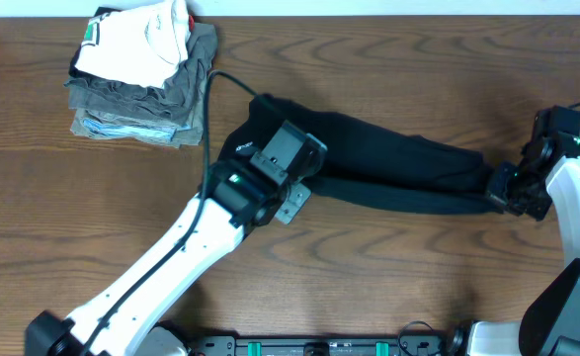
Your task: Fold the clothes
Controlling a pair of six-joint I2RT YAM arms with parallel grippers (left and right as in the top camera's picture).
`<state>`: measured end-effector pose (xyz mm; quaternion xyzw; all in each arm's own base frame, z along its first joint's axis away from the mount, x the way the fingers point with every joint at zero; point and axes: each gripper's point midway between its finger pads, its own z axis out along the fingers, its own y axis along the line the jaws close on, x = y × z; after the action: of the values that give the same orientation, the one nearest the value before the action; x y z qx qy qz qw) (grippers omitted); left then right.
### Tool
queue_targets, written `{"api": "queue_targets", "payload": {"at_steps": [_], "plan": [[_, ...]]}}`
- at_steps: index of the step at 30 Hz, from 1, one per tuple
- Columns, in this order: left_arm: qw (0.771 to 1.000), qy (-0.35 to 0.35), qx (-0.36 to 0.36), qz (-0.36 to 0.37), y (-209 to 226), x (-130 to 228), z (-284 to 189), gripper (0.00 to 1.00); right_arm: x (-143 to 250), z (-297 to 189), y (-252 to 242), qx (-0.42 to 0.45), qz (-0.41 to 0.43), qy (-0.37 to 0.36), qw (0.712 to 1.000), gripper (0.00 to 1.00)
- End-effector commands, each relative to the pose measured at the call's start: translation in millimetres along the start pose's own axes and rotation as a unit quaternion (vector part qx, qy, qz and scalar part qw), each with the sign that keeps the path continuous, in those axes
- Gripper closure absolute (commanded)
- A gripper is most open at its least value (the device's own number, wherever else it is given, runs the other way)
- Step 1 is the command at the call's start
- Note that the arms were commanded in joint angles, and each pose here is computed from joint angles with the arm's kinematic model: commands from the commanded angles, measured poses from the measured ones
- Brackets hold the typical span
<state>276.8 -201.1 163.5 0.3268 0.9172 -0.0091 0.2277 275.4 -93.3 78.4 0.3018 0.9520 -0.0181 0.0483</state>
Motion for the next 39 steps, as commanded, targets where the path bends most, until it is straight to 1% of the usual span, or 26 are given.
{"api": "queue_targets", "payload": {"at_steps": [1,5,10,17,20,27,39], "plan": [[1.000,0.009,-0.014,0.021,3,-7,24,0.94,-19,-9,3,-0.012,0.009,-0.040,0.999,0.99],[0.999,0.013,-0.040,0.018,16,-16,53,0.94,-38,-11,9,-0.024,0.010,-0.079,0.997,0.99],[0.998,0.003,-0.054,-0.013,39,-26,79,0.94,-55,-15,14,-0.035,0.011,-0.114,0.993,0.99],[0.994,-0.034,-0.080,-0.061,81,-40,83,0.94,-65,-14,15,-0.035,0.009,-0.133,0.990,0.99],[0.993,-0.046,-0.085,-0.070,90,-45,83,0.94,-67,-8,16,-0.035,0.009,-0.129,0.991,0.99],[0.993,-0.052,-0.085,-0.056,92,-50,93,0.94,-74,19,26,-0.037,0.002,-0.116,0.993,0.99],[0.994,-0.037,-0.085,-0.053,91,-47,134,0.94,-95,52,60,-0.061,-0.024,-0.138,0.988,0.98]]}}
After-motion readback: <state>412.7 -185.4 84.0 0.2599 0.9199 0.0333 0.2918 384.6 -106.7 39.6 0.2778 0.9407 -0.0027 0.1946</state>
